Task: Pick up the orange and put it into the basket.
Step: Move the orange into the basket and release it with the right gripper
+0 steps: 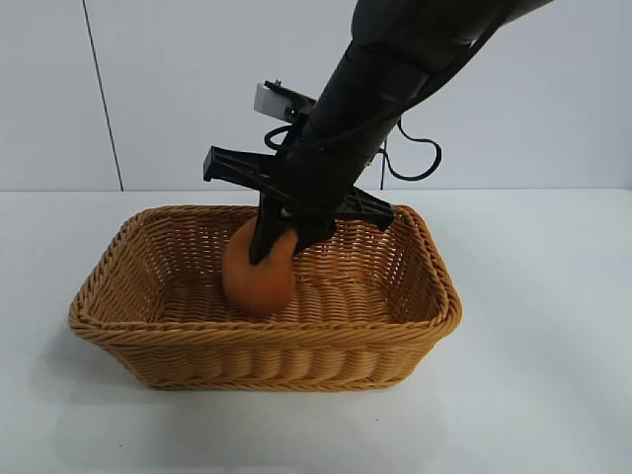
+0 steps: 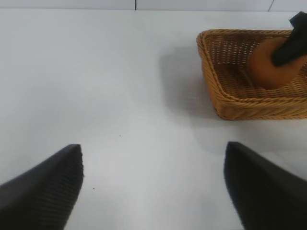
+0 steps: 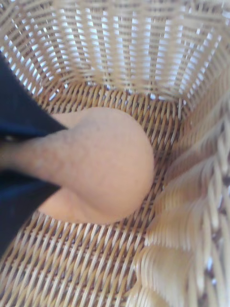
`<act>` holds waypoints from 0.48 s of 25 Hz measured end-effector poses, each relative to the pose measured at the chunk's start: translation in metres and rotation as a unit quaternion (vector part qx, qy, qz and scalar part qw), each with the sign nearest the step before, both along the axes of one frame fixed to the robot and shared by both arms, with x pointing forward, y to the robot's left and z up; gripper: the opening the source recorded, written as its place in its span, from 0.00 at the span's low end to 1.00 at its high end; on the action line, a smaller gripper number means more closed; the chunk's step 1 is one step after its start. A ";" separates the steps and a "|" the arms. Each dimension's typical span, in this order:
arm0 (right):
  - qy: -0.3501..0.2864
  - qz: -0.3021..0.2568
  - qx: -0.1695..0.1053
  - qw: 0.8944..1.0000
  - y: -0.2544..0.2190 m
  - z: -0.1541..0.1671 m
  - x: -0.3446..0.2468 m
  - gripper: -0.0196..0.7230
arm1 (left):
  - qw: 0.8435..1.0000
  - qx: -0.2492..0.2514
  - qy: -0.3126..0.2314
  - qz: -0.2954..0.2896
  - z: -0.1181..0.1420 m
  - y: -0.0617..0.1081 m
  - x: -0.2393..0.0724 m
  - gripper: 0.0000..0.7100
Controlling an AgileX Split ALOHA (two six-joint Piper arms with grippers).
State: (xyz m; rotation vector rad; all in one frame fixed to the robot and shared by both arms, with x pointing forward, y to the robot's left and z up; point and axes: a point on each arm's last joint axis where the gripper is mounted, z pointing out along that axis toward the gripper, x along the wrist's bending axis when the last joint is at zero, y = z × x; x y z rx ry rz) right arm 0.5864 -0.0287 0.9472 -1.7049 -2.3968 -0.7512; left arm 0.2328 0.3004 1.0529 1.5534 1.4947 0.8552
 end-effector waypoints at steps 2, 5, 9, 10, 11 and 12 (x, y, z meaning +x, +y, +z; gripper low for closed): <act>-0.009 0.001 0.005 1.000 -0.001 0.010 -0.001 0.69 | 1.000 0.000 0.000 0.000 0.000 0.000 0.000 0.81; -0.030 0.005 0.010 0.999 -0.003 0.027 -0.003 0.90 | 1.000 0.000 0.000 0.000 0.000 0.000 0.000 0.81; -0.049 0.012 0.022 0.998 -0.008 0.059 -0.011 0.95 | 1.000 0.000 0.000 0.000 0.000 0.000 0.000 0.81; -0.049 0.015 0.024 0.998 -0.010 0.069 -0.014 0.95 | 1.000 0.000 0.000 0.000 0.000 0.000 0.000 0.81; -0.048 0.023 0.022 0.998 -0.011 0.079 -0.017 0.95 | 1.000 0.000 0.000 0.000 0.000 0.000 0.000 0.81; -0.044 0.030 0.016 0.998 -0.012 0.088 -0.019 0.95 | 1.000 0.000 0.000 0.000 0.000 0.000 0.000 0.81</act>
